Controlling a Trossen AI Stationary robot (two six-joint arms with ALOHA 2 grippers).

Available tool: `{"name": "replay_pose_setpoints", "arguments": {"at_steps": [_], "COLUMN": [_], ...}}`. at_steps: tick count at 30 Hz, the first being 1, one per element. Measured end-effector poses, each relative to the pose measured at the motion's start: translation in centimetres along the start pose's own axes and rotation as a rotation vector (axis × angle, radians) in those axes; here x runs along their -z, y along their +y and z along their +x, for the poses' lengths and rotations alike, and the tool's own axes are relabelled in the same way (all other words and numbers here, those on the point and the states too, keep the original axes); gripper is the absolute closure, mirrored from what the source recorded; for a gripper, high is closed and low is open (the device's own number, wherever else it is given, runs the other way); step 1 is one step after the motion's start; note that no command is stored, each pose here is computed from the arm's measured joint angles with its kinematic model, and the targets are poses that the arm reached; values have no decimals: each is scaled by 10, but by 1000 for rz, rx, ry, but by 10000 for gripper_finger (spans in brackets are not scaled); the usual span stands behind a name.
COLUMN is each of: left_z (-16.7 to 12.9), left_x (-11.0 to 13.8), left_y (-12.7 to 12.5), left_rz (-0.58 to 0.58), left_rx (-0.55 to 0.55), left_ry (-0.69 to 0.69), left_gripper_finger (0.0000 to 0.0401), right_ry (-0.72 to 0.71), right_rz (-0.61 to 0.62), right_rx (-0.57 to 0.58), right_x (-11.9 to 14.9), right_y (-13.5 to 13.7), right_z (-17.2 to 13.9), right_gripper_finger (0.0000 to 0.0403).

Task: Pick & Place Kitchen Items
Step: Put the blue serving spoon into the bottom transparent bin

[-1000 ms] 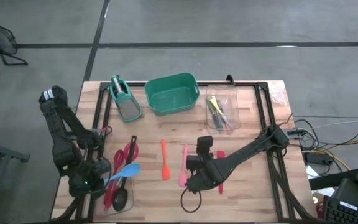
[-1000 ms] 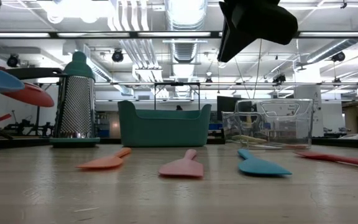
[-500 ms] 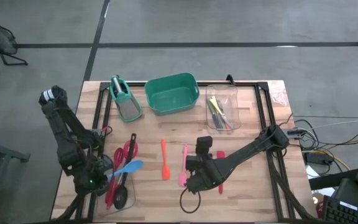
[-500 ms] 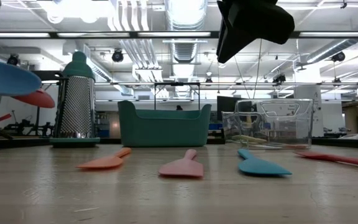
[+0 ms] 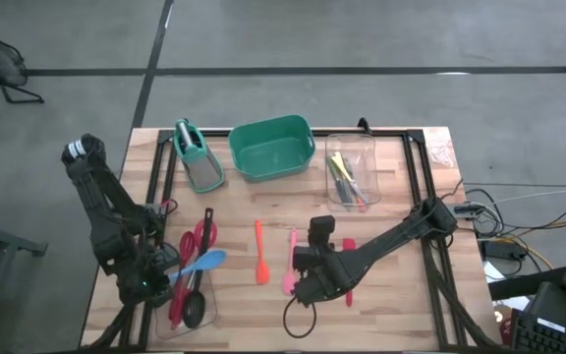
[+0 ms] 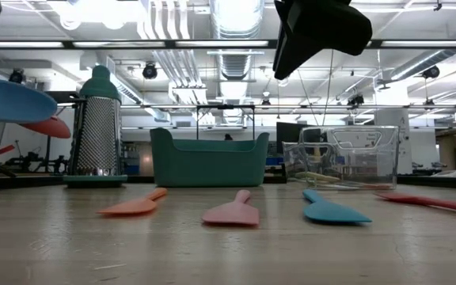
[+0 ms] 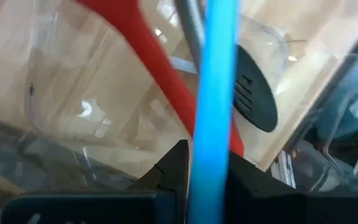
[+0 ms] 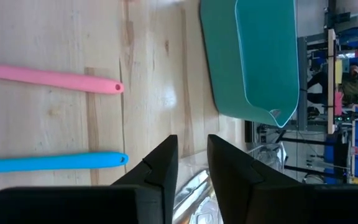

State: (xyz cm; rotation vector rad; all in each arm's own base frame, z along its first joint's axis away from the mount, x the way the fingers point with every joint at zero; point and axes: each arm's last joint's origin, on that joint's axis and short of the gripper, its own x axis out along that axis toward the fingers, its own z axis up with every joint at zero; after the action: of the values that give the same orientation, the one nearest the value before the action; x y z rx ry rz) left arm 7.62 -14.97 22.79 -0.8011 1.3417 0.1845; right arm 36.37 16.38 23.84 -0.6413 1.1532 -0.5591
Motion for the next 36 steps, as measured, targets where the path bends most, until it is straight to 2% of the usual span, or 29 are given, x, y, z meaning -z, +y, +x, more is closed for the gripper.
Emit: {"name": "replay_pose_setpoints", "arguments": {"at_steps": [3,6,10,14,16,20,26,30,33,36], "left_z": [-6,-15,-22,-14,-9,5,41,55,61,62], "left_x": [-3,-8,-14,-14,-16,-15,-3,12,27,36], "left_y": [1,2,2,0,-4,-15,-38,-51,-59,-63], "left_rz": [23,4,-121,-196,-264,-252,-181,-113,-73,33], "left_rx": [37,106,186,167,204,251,191,123,120,71], "left_ry": [-43,-190,-370,-434,-574,-777,-803,-719,-697,-705], "left_gripper_finger": [335,346,355,355,355,353,355,350,345,354], "right_ry": [0,-2,-1,-1,-2,-7,-4,1,15,20], "right_rz": [2,3,-6,-7,-6,7,27,22,7,1], "right_rx": [-1,-1,-1,-1,-1,-4,-6,-5,-4,-2], "right_x": [0,0,0,0,0,-2,0,3,7,9], "right_y": [0,0,0,0,0,0,3,8,11,13], "right_z": [0,0,0,0,0,1,3,7,11,13], "right_gripper_finger": [335,345,355,360,359,350,332,320,314,309]}}
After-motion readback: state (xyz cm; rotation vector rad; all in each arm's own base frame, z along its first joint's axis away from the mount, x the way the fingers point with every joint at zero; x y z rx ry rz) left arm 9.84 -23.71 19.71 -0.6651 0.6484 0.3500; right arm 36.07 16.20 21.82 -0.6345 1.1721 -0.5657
